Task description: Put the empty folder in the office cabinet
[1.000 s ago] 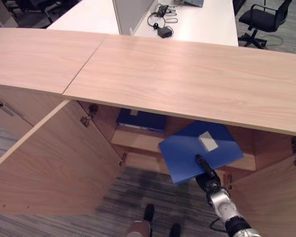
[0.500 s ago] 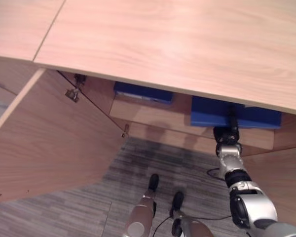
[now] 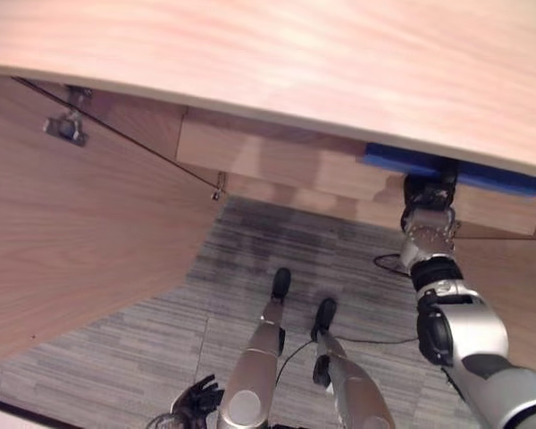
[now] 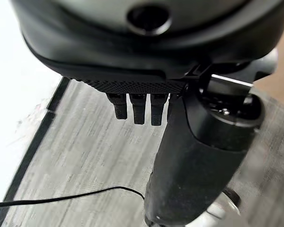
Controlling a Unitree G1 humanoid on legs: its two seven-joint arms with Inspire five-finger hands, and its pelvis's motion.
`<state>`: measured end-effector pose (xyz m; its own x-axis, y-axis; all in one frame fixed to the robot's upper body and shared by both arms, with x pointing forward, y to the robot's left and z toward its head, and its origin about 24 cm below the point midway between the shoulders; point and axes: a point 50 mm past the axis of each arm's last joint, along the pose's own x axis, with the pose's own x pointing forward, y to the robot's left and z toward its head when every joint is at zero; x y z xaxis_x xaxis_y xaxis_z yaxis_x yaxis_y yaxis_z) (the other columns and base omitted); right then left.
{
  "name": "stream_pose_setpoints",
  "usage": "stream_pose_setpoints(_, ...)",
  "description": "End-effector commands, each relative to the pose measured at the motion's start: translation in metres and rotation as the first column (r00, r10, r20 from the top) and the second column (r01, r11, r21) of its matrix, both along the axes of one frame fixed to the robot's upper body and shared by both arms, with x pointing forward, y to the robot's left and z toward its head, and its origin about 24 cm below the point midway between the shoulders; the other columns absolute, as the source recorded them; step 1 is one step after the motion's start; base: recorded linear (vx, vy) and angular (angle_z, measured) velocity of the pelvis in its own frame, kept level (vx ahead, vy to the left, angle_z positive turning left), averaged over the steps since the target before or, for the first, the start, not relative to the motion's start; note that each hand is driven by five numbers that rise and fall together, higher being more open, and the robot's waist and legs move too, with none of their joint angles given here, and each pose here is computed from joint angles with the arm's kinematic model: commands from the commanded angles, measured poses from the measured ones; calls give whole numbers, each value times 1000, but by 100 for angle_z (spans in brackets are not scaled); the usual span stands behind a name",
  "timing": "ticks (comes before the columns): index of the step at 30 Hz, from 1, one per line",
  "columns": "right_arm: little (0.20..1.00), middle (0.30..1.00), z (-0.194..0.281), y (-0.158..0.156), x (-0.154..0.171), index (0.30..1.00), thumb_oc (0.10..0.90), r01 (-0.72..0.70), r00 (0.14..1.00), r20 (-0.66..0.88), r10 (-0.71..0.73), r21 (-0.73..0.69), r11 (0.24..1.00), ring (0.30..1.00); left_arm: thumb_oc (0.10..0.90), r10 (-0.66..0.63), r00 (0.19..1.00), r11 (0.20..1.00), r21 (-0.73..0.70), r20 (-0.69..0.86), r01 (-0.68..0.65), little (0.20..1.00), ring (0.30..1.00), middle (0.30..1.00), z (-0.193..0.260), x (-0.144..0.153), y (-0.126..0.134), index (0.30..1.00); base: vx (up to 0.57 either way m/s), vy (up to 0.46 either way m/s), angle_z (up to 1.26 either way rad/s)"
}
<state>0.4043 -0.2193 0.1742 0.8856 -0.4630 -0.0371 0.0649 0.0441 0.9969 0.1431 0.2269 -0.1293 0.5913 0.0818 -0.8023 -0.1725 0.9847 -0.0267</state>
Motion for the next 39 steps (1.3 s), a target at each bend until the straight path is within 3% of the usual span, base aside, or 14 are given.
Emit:
stream_pose_setpoints(1,300,300,60,-19,-9,300,400,93,972,223,-74,-72,993,300,800,-3,999,1000,-13,-35,3,900,900,900,5,-44,11,900,-14,36,-2)
stream_pose_setpoints(8,300,300,110,-12,-13,300,400,111,953,294,-72,-118,987,300,800,-185,973,981,-24,138,190,900,900,900,70,-19,22,900,9,15,1)
stream_pose_setpoints(18,300,300,144,-10,-19,300,400,152,938,337,-85,-176,973,300,800,-233,960,972,56,156,226,900,900,900,89,-12,37,900,-11,-10,0)
stream_pose_setpoints(19,380,380,143,-9,-18,380,453,150,943,323,-82,-192,970,380,800,-230,959,973,52,163,224,900,900,900,90,-11,35,900,43,-22,1)
stream_pose_setpoints(20,900,900,143,-7,-17,900,800,143,949,307,-73,-210,967,900,800,-231,957,973,51,175,225,900,900,900,93,-8,33,900,-97,-4,-4)
stream_pose_setpoints(34,900,900,84,40,-11,900,800,-18,981,190,51,-172,985,900,800,-251,924,965,2,289,262,900,900,900,118,21,3,900,-19,-12,-3)
stream_pose_setpoints(36,900,900,43,64,-14,900,800,-118,982,132,137,-144,983,900,800,-234,925,967,-32,299,255,900,900,900,118,25,-6,900,-18,-54,-4)
stream_pose_setpoints(39,900,900,0,68,-18,900,800,-170,984,23,175,-156,973,900,800,-207,957,978,5,205,211,900,900,900,102,15,19,900,-21,-32,-6)
